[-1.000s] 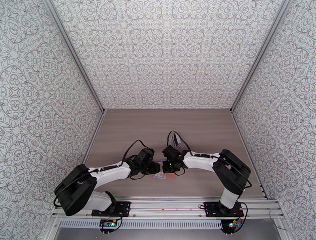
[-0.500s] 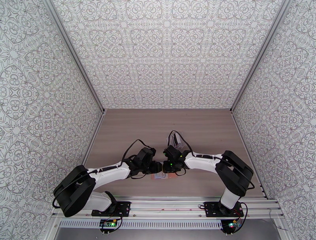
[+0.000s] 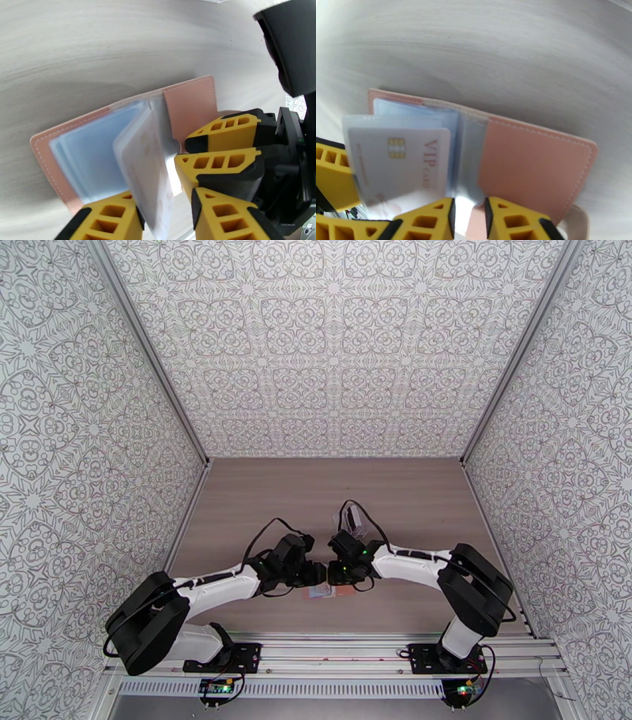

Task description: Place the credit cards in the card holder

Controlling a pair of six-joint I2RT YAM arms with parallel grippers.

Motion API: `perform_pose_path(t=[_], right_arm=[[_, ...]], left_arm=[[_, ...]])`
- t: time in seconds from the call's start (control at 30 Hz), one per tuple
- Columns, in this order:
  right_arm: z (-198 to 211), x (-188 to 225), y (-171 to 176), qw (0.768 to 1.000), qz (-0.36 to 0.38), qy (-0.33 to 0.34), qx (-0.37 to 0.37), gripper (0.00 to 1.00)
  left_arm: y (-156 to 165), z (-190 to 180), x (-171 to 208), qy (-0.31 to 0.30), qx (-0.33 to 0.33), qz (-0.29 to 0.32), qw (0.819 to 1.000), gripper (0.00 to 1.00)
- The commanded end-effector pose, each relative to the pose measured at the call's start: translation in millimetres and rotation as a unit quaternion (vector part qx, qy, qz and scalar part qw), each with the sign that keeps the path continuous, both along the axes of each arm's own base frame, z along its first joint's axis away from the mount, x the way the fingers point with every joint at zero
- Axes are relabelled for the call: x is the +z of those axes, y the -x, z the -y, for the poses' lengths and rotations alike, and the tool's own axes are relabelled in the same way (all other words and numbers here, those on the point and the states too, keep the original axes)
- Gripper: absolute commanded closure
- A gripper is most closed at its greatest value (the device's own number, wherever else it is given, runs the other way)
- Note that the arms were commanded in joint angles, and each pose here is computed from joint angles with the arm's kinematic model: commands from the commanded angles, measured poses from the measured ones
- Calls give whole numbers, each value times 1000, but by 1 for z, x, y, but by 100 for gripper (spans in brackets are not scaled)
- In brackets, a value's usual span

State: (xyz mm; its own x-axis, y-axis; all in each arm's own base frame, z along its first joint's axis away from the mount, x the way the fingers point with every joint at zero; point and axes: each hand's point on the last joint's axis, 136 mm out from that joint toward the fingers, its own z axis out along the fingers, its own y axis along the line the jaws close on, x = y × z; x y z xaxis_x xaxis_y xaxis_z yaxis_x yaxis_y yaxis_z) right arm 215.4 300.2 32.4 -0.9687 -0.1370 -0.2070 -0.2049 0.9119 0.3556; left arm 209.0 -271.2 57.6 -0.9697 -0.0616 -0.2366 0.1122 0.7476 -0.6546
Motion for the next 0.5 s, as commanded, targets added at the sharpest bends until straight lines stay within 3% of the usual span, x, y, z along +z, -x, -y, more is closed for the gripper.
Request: perform_pose_path(t=[0.0,0.47], right_arm=[[8,13,-1,1000,21,13,2,69],[35,16,-9,997,47,65,-15,68]], left_arm=[[-3,13,15,26,-7,8,1000,60],[-5,32,22,36,-25,13,999,60]])
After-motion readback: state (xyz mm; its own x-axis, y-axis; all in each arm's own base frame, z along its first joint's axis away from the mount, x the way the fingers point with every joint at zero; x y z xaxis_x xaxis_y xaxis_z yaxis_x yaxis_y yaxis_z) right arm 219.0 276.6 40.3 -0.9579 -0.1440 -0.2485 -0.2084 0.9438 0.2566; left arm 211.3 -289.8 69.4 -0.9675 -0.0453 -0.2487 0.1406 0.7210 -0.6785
